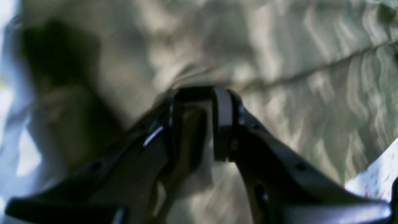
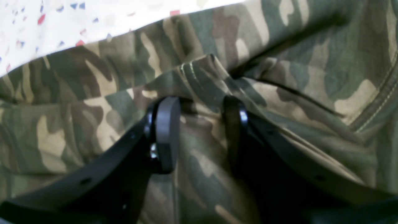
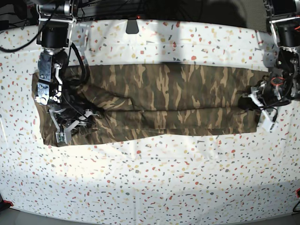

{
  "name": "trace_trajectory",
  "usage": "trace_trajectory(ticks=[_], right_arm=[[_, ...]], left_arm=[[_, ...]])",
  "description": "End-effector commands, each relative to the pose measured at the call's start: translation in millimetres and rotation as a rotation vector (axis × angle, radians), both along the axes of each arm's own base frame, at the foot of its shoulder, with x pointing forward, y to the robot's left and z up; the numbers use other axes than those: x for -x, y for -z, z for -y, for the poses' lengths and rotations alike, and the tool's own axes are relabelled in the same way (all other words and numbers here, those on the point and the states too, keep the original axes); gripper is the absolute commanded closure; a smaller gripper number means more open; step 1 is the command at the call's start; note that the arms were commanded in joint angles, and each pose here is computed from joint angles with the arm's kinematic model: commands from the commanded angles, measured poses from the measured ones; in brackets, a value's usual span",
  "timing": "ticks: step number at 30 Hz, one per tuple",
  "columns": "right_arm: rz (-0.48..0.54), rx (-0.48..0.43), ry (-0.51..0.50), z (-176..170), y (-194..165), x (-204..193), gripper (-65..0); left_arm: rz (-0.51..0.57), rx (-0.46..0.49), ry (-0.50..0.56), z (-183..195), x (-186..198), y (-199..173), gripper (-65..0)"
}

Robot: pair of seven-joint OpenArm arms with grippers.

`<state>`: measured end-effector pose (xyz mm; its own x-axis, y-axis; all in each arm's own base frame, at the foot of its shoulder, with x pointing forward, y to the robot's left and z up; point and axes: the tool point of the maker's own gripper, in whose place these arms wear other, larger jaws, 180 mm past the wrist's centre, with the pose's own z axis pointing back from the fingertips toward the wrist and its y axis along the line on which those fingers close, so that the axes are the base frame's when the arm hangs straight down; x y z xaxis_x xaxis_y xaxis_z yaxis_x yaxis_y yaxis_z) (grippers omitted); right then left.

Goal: Fold the T-shirt properly
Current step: 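Lower both grippers onto the folded shirt's ends and grasp them, then pull the shirt ends apart with both grippers to straighten the fold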

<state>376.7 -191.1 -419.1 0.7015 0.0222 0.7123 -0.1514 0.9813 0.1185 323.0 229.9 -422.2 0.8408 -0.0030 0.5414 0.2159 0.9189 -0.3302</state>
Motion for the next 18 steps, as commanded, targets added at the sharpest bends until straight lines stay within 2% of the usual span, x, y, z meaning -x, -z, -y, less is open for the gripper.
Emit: trace_trajectory(ticks=[1, 7, 11, 15, 18], right_arm=[[0.013, 0.010, -0.022, -3.1, -10.4, -4.3, -24.6], [0.155, 0.033, -0.047, -9.1, -63.7, -21.8, -24.6], [0.233, 0.050, -0.067, -14.4, -98.1, -27.2, -24.6], [0.296, 0.080, -0.084, -18.3, -127.6, -28.5, -24.6], [0.354, 0.096, -0.096, -22.0, -151.0, -28.8, -24.6]], left_arm=[[0.049, -0.030, 0.006, -10.5, -11.0, -21.2, -17.0], [0.307, -0.057, 0.067, -3.7, -41.0, -99.9, -17.0], [0.482, -0.064, 0.028, -4.0, -60.9, -125.3, -17.0], [0.442, -0.194, 0.004, -21.4, -61.3, -100.1, -17.1], [0.429, -0.205, -0.063, -34.2, -63.5, -86.4, -20.4]])
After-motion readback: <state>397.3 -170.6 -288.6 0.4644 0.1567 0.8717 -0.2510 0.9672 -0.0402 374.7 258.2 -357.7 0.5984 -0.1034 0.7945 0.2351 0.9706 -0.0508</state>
